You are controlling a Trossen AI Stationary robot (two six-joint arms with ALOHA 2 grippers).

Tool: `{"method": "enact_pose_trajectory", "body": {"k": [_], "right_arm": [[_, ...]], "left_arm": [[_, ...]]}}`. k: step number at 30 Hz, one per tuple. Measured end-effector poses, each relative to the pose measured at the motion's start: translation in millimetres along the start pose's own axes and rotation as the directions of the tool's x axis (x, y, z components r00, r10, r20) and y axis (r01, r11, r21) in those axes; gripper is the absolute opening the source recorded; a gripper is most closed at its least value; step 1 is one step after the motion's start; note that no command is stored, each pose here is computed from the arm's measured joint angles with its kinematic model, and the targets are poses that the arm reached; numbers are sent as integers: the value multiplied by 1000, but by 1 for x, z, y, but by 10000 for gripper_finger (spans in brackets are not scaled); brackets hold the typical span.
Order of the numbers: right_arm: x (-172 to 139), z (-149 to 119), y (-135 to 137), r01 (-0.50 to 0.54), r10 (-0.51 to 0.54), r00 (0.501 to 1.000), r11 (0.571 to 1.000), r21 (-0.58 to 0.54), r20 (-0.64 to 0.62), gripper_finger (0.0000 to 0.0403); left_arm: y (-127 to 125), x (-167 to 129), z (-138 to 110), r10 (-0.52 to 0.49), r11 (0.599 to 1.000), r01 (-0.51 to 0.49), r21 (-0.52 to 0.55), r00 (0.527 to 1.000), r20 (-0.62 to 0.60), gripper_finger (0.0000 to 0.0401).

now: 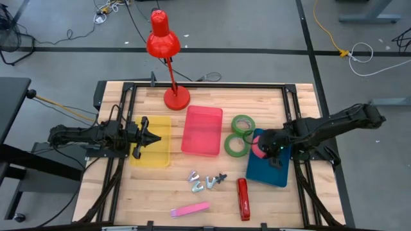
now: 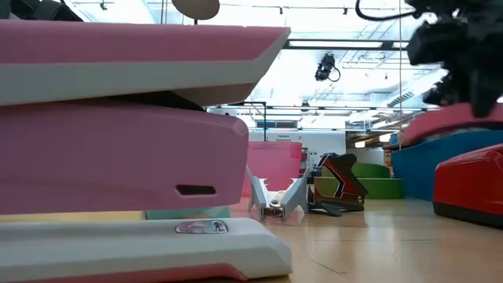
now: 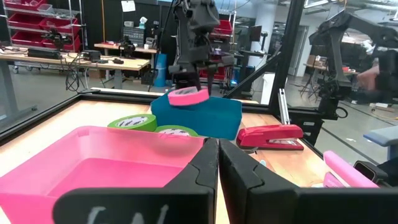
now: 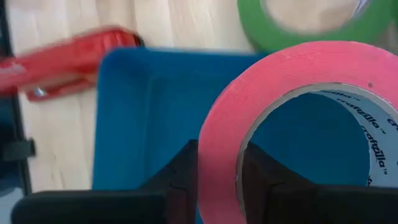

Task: Pick and place Stapler, Stapler remover, tape
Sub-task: Put the pink tape into the blue bin, then put the top green tape into the blue bin

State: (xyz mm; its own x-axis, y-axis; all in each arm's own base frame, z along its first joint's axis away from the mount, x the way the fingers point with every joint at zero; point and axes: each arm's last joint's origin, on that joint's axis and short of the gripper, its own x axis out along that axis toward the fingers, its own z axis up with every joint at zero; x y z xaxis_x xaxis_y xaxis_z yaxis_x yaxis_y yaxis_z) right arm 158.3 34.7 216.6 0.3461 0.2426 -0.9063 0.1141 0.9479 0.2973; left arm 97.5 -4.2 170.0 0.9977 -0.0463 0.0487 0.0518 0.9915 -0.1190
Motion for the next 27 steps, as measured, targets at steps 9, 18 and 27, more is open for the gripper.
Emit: {"method": "enact_pose_trajectory", "body": {"k": [9, 18, 27], "right_arm": [[22, -15, -7, 10, -8, 998, 999, 42, -55, 92], [27, -16, -11, 72, -72, 997, 995, 63, -16, 153], [27, -15, -10, 34, -33, 999, 998, 52, -11, 209]], "left_arm": [[0, 0, 0, 0, 1000, 0, 0, 1000, 0, 18], [0, 0, 0, 0, 1000, 0, 0, 1000, 0, 18], [0, 0, 0, -1, 1000, 1, 0, 1000, 0, 18]]}}
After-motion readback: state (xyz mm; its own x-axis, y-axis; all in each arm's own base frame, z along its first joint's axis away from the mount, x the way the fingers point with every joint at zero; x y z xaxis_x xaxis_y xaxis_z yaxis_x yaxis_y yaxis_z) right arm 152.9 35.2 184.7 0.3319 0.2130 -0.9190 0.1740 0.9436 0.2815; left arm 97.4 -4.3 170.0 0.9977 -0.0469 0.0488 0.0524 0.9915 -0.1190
